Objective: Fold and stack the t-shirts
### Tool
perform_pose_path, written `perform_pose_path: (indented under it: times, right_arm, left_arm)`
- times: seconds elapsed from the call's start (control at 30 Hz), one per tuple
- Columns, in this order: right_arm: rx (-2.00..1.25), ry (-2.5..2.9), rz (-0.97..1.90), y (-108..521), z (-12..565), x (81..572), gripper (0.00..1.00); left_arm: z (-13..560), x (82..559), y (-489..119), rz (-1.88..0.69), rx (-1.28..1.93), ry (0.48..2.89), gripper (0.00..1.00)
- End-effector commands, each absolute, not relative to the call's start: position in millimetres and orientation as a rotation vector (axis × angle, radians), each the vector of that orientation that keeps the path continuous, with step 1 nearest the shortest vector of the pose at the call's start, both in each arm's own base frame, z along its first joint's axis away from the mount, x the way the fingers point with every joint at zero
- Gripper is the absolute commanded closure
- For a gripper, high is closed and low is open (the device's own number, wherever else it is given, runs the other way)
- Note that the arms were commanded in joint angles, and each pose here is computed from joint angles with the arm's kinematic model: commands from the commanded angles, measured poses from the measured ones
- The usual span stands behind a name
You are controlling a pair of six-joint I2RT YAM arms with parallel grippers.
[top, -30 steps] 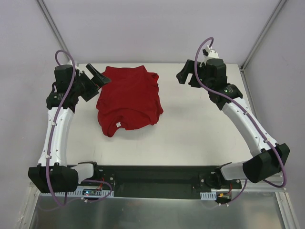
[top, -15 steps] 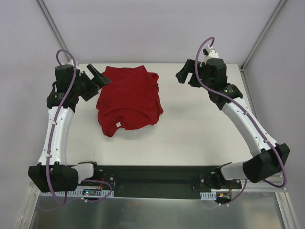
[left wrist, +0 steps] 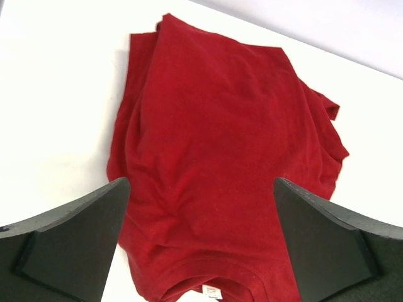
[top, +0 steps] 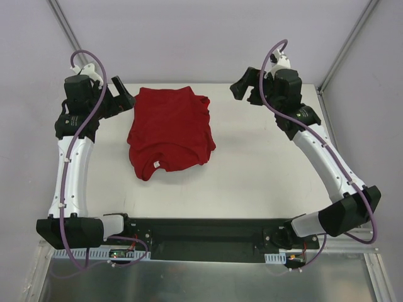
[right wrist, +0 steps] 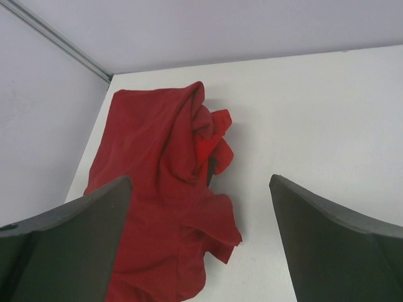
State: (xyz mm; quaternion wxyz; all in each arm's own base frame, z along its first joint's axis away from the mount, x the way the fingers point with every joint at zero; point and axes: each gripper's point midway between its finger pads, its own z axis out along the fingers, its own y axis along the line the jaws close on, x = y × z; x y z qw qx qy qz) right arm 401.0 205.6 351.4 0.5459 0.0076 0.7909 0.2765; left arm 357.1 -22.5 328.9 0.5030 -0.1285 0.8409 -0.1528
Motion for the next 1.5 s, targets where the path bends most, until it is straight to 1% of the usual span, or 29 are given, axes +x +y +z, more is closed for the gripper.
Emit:
perform_pose_path:
  times: [0.0,0.13,0.23,0.47,0.73,0.77,0.8,0.87,0.9,0.93,0.97,1.0,1.03,1.13,1.27,1.47]
  right_arm:
    - [0.018,1.744,0.758,219,402,406,0.04]
    - [0.012,1.739,0.747,224,402,410,0.04]
    - [-0.003,1.732,0.724,223,402,411,0.04]
    - [-0.015,1.718,0.67,217,403,416,0.04]
    - [-0.009,1.747,0.66,220,389,418,0.04]
    - [-0.005,1.757,0.663,222,386,419,0.04]
    - [0.02,1.777,0.677,222,383,419,0.04]
    - [0.019,1.805,0.683,225,375,421,0.04]
    - [0.002,1.814,0.708,229,374,417,0.04]
    - [0.003,1.819,0.717,229,372,414,0.04]
    - [0.002,1.822,0.715,228,371,412,0.04]
    - [0.005,1.818,0.701,225,371,411,0.04]
    - [0.006,1.825,0.685,223,366,411,0.04]
    - [0.011,1.872,0.663,221,349,410,0.04]
    - [-0.065,1.998,0.69,232,321,399,0.04]
    - [-0.121,2.099,0.663,230,292,387,0.04]
  left_arm:
    - [341,361,-31,-0.426,-0.258,2.004,0.01]
    - [347,360,-28,-0.405,-0.247,1.989,0.01]
    - [349,357,-18,-0.338,-0.271,1.971,0.01]
    - [346,359,-12,-0.305,-0.285,1.976,0.01]
    - [349,359,-22,-0.369,-0.275,1.972,0.01]
    - [351,360,-17,-0.352,-0.313,1.958,0.01]
    - [360,357,-14,-0.379,-0.431,1.912,0.01]
    - [350,353,1,-0.34,-0.603,1.873,0.01]
    - [358,345,1,-0.373,-0.657,1.814,0.01]
    - [338,342,1,-0.369,-0.668,1.838,0.01]
    - [336,339,-6,-0.401,-0.625,1.837,0.01]
    - [347,336,-12,-0.413,-0.521,1.792,0.01]
    - [327,334,-17,-0.429,-0.489,1.829,0.01]
    - [313,327,-23,-0.463,-0.494,1.85,0.01]
    - [301,319,-34,-0.51,-0.441,1.885,0.01]
    - [284,310,-59,-0.662,-0.393,1.964,0.01]
